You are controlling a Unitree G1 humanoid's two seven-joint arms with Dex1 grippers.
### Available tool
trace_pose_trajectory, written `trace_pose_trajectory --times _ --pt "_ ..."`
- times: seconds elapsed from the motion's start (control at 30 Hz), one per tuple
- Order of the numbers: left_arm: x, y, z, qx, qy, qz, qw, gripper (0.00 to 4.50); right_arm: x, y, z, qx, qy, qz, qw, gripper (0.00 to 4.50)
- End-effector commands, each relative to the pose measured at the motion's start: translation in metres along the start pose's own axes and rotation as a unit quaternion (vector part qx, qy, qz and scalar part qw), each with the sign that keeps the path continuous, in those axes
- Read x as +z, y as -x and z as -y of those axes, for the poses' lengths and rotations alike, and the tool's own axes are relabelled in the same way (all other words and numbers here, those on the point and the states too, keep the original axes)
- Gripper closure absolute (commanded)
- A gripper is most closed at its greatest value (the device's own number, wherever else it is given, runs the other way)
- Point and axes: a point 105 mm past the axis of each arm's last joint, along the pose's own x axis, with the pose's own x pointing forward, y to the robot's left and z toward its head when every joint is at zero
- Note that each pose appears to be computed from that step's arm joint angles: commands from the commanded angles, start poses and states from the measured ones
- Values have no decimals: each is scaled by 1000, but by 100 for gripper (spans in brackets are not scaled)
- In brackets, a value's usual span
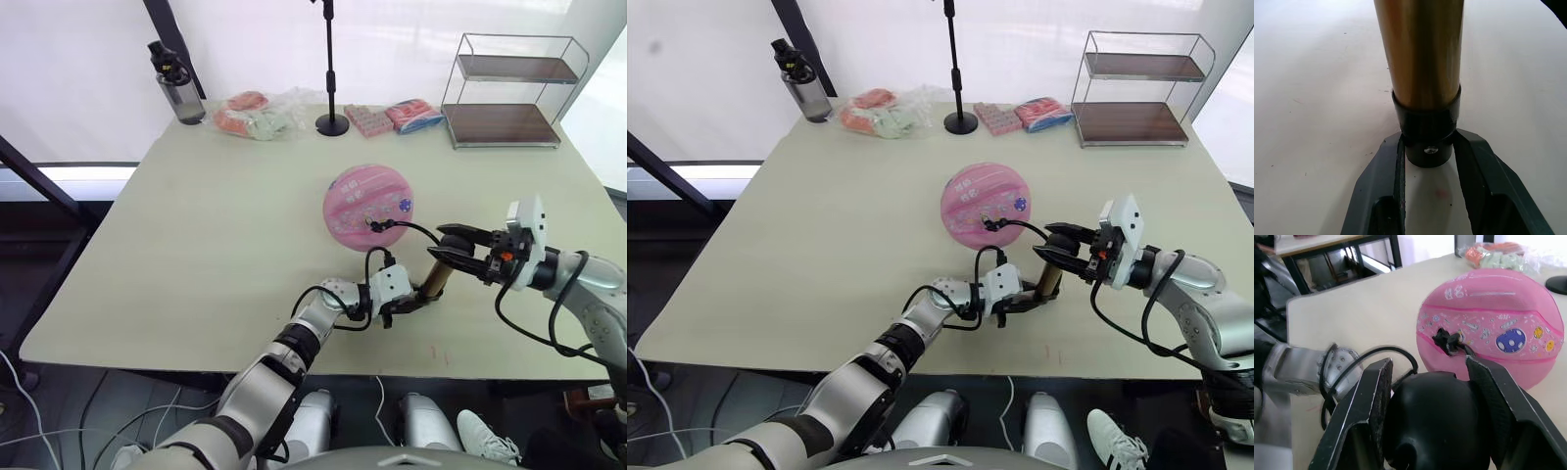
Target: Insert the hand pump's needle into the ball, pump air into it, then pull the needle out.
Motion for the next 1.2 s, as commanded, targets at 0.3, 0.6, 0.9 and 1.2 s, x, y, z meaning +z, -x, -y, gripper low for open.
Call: trace_pose_trajectory --times 0.3,0.6,0.9,1.2 --pt "-41 3 25 -36 33 -75 996 342 124 36 -5 14 87 57 994 248" --pt "-41 3 24 -36 31 -74 996 342 153 43 -13 22 78 53 995 248" --pt "-41 4 24 -36 30 -76 996 342 134 36 -8 22 61 24 998 248" --pt "-42 4 25 -37 31 -76 996 342 36 23 -2 2 29 -57 998 248"
